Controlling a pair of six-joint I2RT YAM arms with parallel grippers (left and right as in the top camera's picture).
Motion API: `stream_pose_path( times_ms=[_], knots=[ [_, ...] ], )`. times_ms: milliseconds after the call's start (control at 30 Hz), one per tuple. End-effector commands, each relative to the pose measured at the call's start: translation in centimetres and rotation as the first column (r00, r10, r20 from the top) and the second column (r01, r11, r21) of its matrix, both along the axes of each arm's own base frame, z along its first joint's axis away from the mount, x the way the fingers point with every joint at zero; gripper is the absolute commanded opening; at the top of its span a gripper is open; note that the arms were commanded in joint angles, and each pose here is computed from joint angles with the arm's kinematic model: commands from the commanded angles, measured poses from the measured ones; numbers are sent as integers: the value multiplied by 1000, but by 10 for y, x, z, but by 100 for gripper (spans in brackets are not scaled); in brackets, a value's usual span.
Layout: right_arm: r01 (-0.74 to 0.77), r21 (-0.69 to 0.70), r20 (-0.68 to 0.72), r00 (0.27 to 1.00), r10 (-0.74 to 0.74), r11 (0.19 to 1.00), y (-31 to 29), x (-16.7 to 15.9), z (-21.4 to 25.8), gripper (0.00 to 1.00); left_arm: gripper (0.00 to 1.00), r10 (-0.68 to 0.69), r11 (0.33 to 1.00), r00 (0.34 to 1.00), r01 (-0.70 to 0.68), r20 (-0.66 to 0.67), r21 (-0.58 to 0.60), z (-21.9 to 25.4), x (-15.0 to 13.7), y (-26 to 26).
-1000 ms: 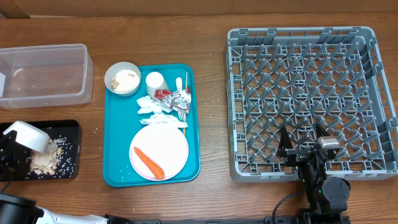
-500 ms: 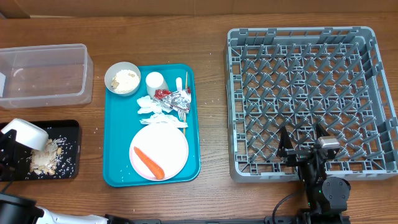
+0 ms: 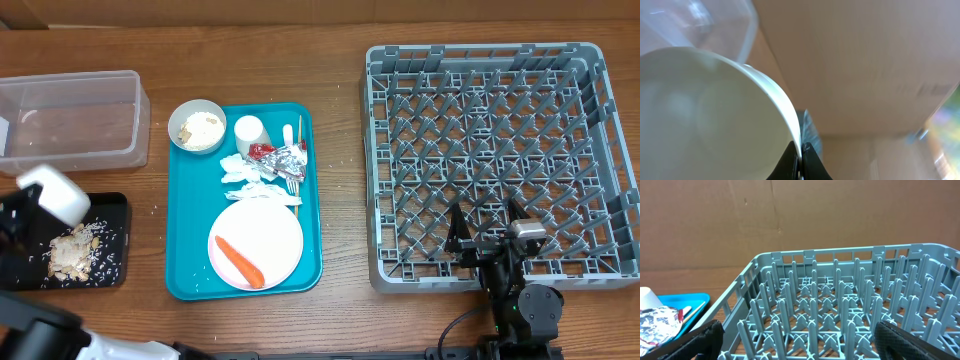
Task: Sort waste into correct bins and load items into the dishwasher rack
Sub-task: 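Tilt the bowl to dump peanut shells onto the black tray, then return the emptied bowl to the teal tray and release it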
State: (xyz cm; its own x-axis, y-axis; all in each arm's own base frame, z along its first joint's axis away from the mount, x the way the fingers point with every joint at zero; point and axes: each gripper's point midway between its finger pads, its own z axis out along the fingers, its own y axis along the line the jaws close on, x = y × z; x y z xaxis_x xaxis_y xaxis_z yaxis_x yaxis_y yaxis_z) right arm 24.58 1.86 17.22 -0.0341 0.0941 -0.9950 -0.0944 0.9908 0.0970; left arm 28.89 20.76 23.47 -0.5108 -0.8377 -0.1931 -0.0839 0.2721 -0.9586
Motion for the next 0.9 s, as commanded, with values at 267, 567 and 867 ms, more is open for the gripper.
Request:
stream_pose_path(
  times_ms=[267,567,867],
  knots=[
    [12,0,4,1000,-12,1000,-3,0,-2,100,4,-139,771,833,431,-536,469,-9,42,-113],
    [13,0,4,1000,-13,1000,-3,0,-2,100,4,56,599,636,595,-770,535,-53,44,-158],
    [13,0,4,1000,-13,1000,-3,0,-2,100,4,-17,555,545,702,-838,445,-92,52,-196]
  ],
)
